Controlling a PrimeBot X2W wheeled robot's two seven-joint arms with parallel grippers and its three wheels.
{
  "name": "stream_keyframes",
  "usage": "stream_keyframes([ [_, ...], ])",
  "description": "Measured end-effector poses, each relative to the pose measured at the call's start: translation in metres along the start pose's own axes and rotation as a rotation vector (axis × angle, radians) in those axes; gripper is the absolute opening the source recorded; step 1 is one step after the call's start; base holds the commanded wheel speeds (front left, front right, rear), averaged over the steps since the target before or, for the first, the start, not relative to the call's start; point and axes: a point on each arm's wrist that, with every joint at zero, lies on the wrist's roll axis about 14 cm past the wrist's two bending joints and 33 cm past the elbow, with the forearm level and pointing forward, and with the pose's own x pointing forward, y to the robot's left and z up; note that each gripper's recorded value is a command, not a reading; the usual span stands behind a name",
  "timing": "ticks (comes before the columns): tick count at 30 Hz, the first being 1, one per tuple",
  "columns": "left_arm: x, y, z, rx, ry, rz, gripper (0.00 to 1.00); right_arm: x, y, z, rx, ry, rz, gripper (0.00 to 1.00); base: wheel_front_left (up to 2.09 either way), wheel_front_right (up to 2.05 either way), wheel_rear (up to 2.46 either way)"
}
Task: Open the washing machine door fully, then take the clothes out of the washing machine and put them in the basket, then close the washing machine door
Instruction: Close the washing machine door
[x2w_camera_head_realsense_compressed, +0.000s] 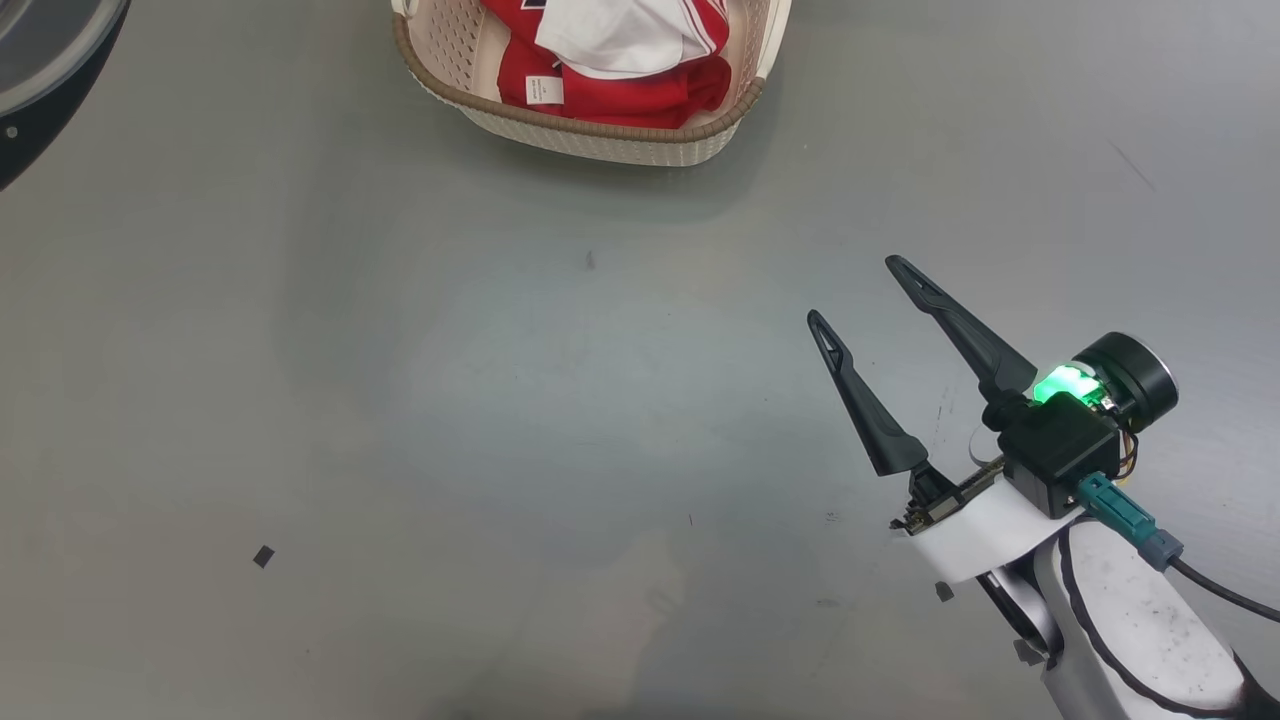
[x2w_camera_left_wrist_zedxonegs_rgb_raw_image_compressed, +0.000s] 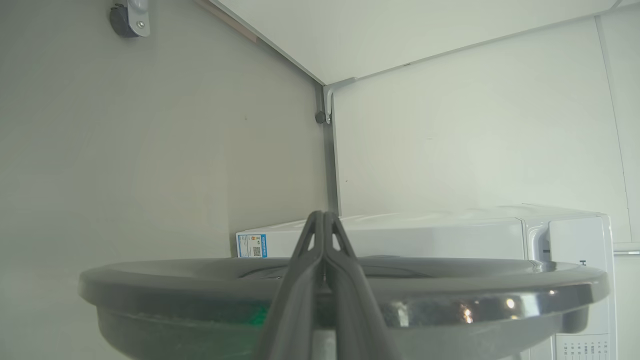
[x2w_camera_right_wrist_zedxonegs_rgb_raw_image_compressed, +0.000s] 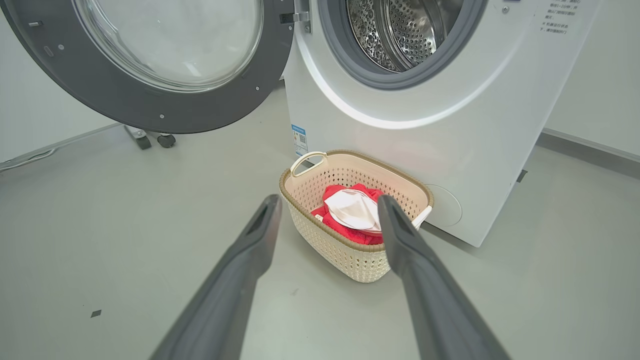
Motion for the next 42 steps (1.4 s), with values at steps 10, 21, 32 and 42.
stream_keyframes([
  [10, -0.002, -0.001, -0.012, -0.001, 0.078, 0.001, 0.0, 0.0, 0.002, 0.005, -0.005, -0.01, 0.002, 1.0, 0.0, 0.0, 0.0],
  [21, -0.005, -0.003, -0.054, 0.005, 0.261, -0.049, 0.0, 0.002, 0.004, 0.006, -0.008, -0.012, 0.008, 1.0, 0.0, 0.0, 0.0],
  [32, -0.027, -0.009, -0.085, 0.063, 0.436, -0.108, 0.0, 0.005, 0.014, 0.016, -0.008, -0.031, 0.031, 1.0, 0.0, 0.0, 0.0],
  [42, -0.054, -0.013, -0.104, 0.158, 0.567, -0.148, 0.0, 0.008, 0.032, 0.029, 0.002, -0.064, 0.061, 1.0, 0.0, 0.0, 0.0],
])
